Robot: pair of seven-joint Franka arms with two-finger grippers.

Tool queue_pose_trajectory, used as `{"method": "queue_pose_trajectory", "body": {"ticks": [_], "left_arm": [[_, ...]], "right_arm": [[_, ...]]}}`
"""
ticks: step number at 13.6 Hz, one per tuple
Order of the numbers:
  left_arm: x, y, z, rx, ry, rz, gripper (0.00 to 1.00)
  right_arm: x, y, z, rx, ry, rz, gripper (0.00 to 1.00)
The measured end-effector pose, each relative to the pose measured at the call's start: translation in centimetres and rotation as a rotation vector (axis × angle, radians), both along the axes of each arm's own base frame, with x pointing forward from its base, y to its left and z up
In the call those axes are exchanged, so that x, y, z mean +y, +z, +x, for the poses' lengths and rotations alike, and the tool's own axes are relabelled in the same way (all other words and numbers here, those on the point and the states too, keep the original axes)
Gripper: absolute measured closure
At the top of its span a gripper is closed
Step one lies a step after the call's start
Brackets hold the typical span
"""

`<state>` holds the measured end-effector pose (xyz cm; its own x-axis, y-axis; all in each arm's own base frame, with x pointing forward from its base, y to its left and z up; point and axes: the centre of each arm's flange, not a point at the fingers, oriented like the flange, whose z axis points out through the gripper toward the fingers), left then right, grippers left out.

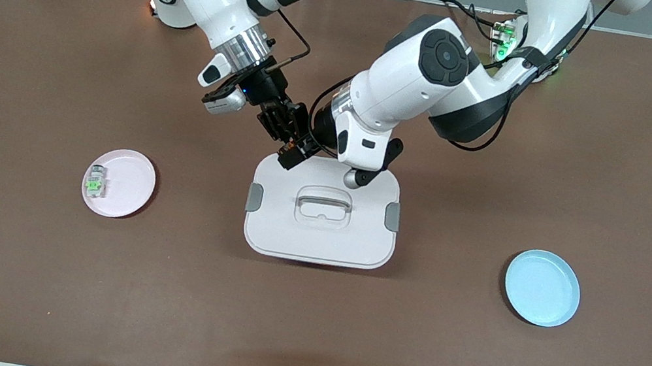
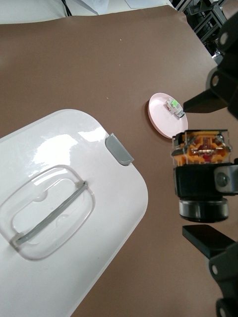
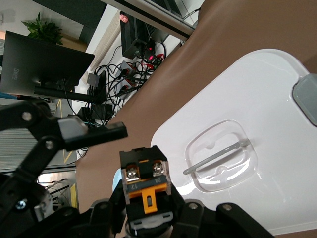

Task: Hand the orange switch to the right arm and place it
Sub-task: 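Close the right gripper on the switch held by the left gripper, then open the left gripper and withdraw it while the right gripper carries the switch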

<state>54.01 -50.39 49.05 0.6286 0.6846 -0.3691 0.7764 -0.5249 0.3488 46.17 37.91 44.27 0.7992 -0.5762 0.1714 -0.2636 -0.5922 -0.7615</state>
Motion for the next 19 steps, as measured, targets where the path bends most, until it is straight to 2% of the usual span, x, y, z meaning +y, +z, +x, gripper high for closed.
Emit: {"method": "queue_pose_trajectory", "body": {"ticks": [3, 6, 8, 10, 14, 16, 19], "left_arm": [[0.6, 0.4, 0.7, -0.02, 0.01, 0.01, 0.0], [3.5, 2.1, 2.6, -0.07, 0.051, 0.047, 0.0], [6.2, 3.5, 4.0, -0.088, 0.083, 0.081, 0.0], [8.8, 5.0, 5.0, -0.11, 0.092, 0.112, 0.0], [14.6, 7.1, 6.8, -0.168, 0.019, 0.229, 0.0], [18.3, 7.4, 8.1, -0.17, -0.007, 0.271, 0.0], [23.8, 6.5, 9.7, -0.164, -0.097, 0.406, 0.0]], "right_arm": [[0.1, 0.0, 0.2, -0.002, -0.003, 0.003, 0.65], [0.3, -0.3, 0.3, -0.001, 0.007, -0.005, 0.65], [0.5, -0.8, 0.2, -0.009, 0.043, -0.032, 0.65], [0.8, -1.3, 0.1, 0.004, 0.105, -0.069, 0.65], [0.8, -2.1, 0.3, 0.015, 0.225, -0.137, 0.65], [-0.3, -2.7, 1.1, 0.032, 0.269, -0.169, 0.65], [-3.3, -3.8, 3.2, 0.06, 0.33, -0.219, 0.65]]}}
